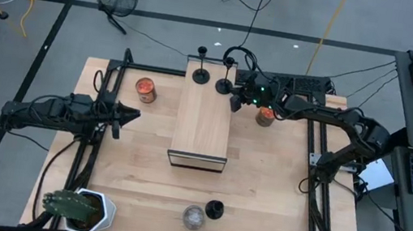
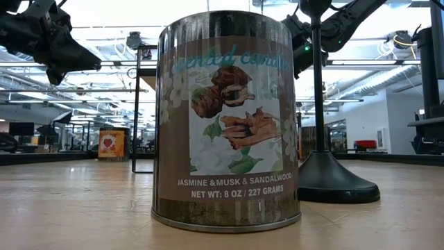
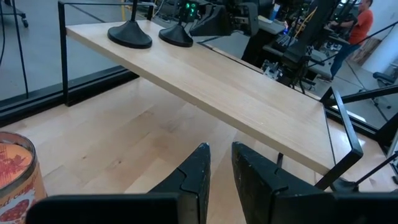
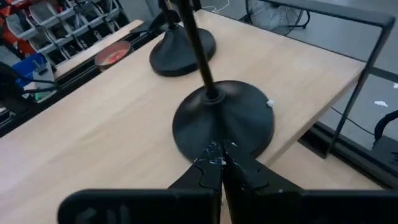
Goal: Pick & Place candle stick holders
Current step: Put the top black candle holder on the shelf aligned with the other black candle holder
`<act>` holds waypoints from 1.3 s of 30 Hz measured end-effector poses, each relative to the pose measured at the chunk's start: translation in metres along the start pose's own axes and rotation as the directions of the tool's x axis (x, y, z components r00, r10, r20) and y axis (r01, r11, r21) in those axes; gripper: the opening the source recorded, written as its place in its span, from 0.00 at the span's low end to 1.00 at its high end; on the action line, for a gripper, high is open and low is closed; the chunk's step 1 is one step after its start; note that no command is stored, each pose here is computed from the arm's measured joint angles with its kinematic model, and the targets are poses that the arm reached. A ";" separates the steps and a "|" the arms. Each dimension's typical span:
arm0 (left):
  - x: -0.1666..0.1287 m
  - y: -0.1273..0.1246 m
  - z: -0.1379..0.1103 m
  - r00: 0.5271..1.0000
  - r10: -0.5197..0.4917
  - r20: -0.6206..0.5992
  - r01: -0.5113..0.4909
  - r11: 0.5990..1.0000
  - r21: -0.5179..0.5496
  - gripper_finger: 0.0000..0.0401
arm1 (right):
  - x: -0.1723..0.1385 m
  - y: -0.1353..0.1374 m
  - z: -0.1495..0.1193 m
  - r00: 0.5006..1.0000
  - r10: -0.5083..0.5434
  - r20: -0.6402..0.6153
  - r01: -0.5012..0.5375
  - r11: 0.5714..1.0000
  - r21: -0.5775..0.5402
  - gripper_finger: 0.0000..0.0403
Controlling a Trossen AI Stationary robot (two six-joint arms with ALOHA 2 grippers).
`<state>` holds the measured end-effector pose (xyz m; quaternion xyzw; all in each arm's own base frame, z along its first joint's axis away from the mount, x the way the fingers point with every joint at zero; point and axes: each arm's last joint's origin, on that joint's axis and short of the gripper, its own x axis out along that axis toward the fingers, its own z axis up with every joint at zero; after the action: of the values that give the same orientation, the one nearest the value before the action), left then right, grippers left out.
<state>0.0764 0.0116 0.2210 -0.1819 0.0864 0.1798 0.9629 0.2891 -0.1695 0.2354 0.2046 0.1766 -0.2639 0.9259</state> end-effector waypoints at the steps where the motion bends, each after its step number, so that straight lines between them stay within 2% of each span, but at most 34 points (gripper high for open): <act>1: 0.000 0.000 0.000 1.000 0.000 0.000 0.000 1.000 0.000 0.18 | 0.000 0.000 0.000 1.000 -0.001 0.001 0.001 1.000 0.000 0.00; 8: 0.000 0.000 0.000 1.000 0.000 0.000 0.000 1.000 0.003 0.18 | 0.016 -0.002 -0.004 0.999 0.015 0.035 -0.015 1.000 0.012 0.00; 19: 0.000 0.001 0.000 1.000 0.027 0.012 -0.027 1.000 0.011 0.18 | 0.017 -0.003 -0.003 0.999 0.014 0.053 -0.014 1.000 0.005 0.00; 32: 0.000 0.001 0.001 0.999 0.041 0.018 -0.041 0.999 -0.003 0.18 | 0.016 -0.015 0.000 0.995 -0.063 0.074 0.064 0.998 -0.012 0.00; 35: 0.000 0.001 0.001 0.999 0.041 0.018 -0.041 0.999 -0.003 0.18 | 0.005 -0.011 0.008 0.995 -0.034 0.095 0.036 0.999 -0.015 0.00; 39: 0.000 0.001 0.001 0.999 0.041 0.018 -0.041 0.999 -0.001 0.18 | -0.011 0.008 0.018 0.989 0.072 0.129 -0.067 0.997 -0.040 0.00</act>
<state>0.0759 0.0128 0.2211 -0.1786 0.0816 0.2010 0.9597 0.2883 -0.1674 0.2578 0.1766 0.1128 -0.2411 0.9476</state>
